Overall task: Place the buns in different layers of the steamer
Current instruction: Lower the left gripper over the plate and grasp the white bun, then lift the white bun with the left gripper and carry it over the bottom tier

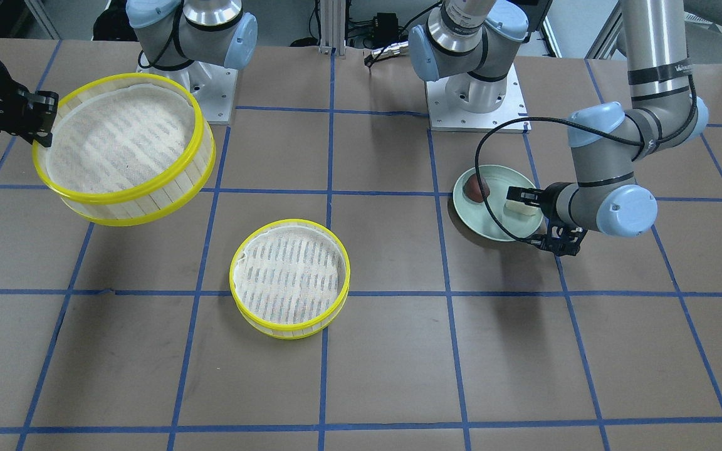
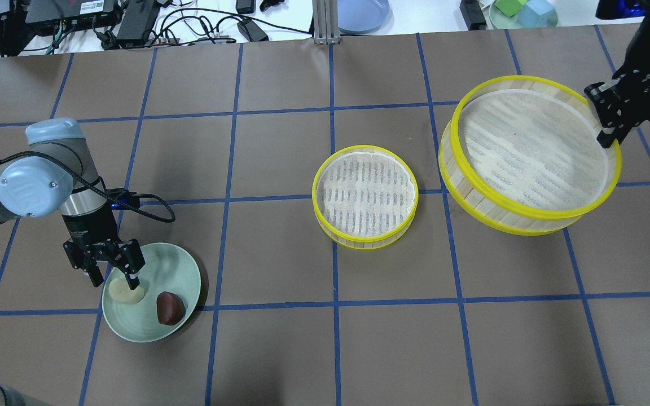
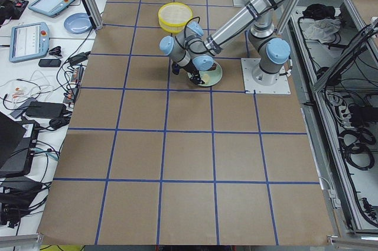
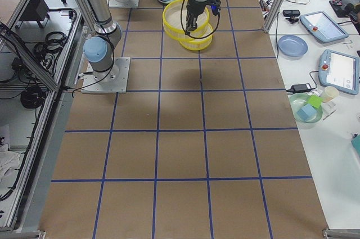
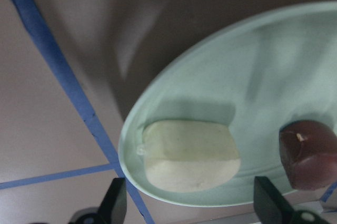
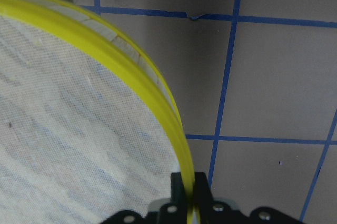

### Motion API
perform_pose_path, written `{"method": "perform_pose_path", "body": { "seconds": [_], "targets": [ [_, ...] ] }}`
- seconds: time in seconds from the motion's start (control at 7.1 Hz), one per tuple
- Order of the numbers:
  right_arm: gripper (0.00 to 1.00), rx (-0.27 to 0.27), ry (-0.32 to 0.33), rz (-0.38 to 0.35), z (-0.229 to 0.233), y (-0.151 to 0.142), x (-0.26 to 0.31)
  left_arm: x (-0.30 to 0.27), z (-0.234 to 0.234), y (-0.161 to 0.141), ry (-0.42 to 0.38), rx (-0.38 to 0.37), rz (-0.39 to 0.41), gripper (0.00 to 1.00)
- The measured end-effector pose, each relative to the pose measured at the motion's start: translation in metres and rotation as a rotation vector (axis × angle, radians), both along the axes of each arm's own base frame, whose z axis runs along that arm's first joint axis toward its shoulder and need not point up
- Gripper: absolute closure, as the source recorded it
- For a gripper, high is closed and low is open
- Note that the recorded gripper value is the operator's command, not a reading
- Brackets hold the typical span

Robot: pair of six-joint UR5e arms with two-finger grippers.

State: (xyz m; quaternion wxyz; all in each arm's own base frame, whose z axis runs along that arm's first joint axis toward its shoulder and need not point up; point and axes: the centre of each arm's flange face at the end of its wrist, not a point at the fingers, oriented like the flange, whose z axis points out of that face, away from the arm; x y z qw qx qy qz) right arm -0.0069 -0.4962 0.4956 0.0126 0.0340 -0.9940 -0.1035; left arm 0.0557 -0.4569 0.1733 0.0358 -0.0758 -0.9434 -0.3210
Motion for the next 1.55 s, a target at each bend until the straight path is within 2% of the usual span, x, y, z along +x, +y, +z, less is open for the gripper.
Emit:
{"method": "perform_pose_path", "body": {
  "seconds": [0.14,0.28,0.42,0.7,0.99,1.27,1.55],
  "targets": [
    [0.98,0.002,-0.001,0.000,-0.001,0.000,0.000,0.000,-0.006,0.001,0.004,0.014,0.000,0.17],
    [0.98,0.013,-0.003,0.001,-0.003,0.001,0.000,-0.003,-0.013,0.001,0.026,0.018,0.015,0.55],
    [0.98,0.030,-0.008,0.001,-0.005,0.003,0.001,-0.006,-0.019,-0.001,0.059,0.012,0.040,1.00],
    [0.98,0.044,-0.011,0.000,-0.007,0.005,0.001,-0.008,-0.023,-0.005,0.076,0.008,0.060,1.00],
    [0.98,0.046,-0.012,-0.001,-0.007,0.005,0.001,-0.005,-0.012,-0.015,0.081,-0.028,0.076,1.00],
    [0.98,0.046,-0.012,-0.001,-0.008,0.005,0.002,-0.002,0.015,-0.033,0.066,-0.083,0.095,1.00],
    [0.98,0.047,-0.013,0.001,-0.008,0.005,0.002,-0.013,0.064,-0.066,0.054,-0.149,0.166,1.00]
  ]
}}
